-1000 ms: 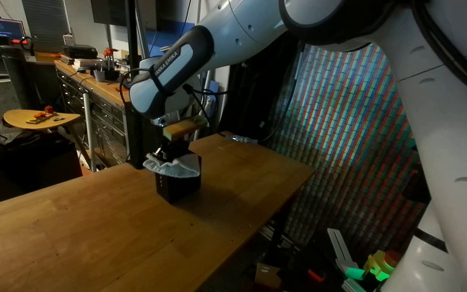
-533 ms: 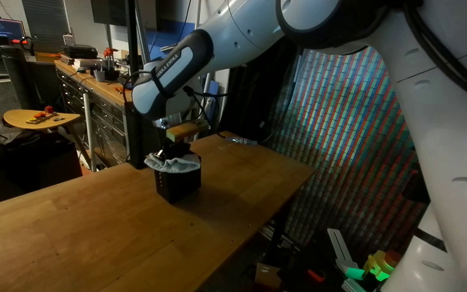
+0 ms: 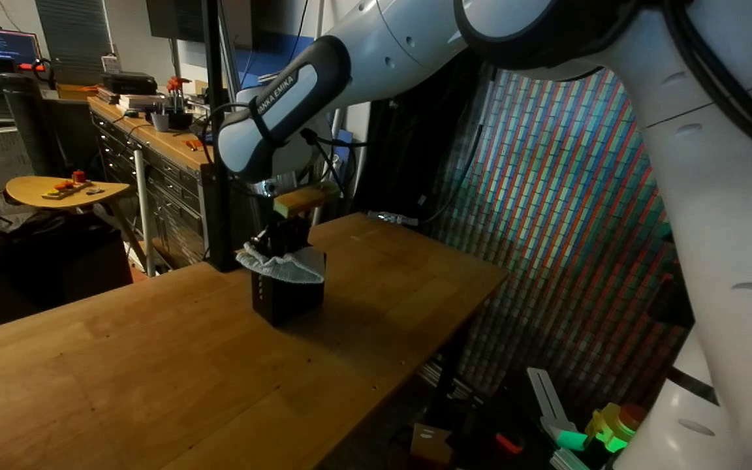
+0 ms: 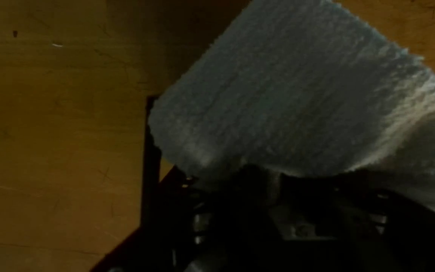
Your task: Put the white towel inside the black basket
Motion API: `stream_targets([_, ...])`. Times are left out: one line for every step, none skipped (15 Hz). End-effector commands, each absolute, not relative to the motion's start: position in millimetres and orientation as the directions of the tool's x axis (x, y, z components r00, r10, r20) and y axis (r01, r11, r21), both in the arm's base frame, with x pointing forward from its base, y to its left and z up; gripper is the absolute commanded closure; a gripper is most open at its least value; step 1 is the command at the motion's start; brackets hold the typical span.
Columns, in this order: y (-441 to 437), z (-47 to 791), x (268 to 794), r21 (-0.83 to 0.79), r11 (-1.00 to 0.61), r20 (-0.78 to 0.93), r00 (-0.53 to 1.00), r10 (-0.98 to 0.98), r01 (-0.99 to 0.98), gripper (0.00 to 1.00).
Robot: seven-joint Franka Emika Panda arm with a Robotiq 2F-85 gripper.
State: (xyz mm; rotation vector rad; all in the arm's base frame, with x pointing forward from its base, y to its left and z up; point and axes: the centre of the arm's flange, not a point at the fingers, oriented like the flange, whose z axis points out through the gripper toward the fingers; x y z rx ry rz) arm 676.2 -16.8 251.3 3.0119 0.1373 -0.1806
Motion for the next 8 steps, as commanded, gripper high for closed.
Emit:
stream_targets([-14,304,670,0.158,-0.981,-0.063,0.993,0.105,0.113,0.30])
stream_targets([-13,315,670,0.166,-0.979,-0.048,0.993,0.109,0.115,0.23])
stream_targets([-12,327,670,0.173,-0.978,-0.029,0.993,0.112,0.115,0.15])
stream_targets([-10,337,669,0.182,-0.976,-0.014,0.993,0.116,0.117,0.08])
stream_targets([-9,346,668,0.188,-0.975,0.001,0.993,0.121,0.119,0.02])
stream_targets([-6,353,666,0.194,-0.974,0.014,0.992,0.126,0.121,0.00])
stream_targets([-4,359,665,0.198,-0.972,0.024,0.991,0.130,0.123,0.00])
stream_targets([0,364,661,0.200,-0.972,0.032,0.990,0.136,0.127,0.00])
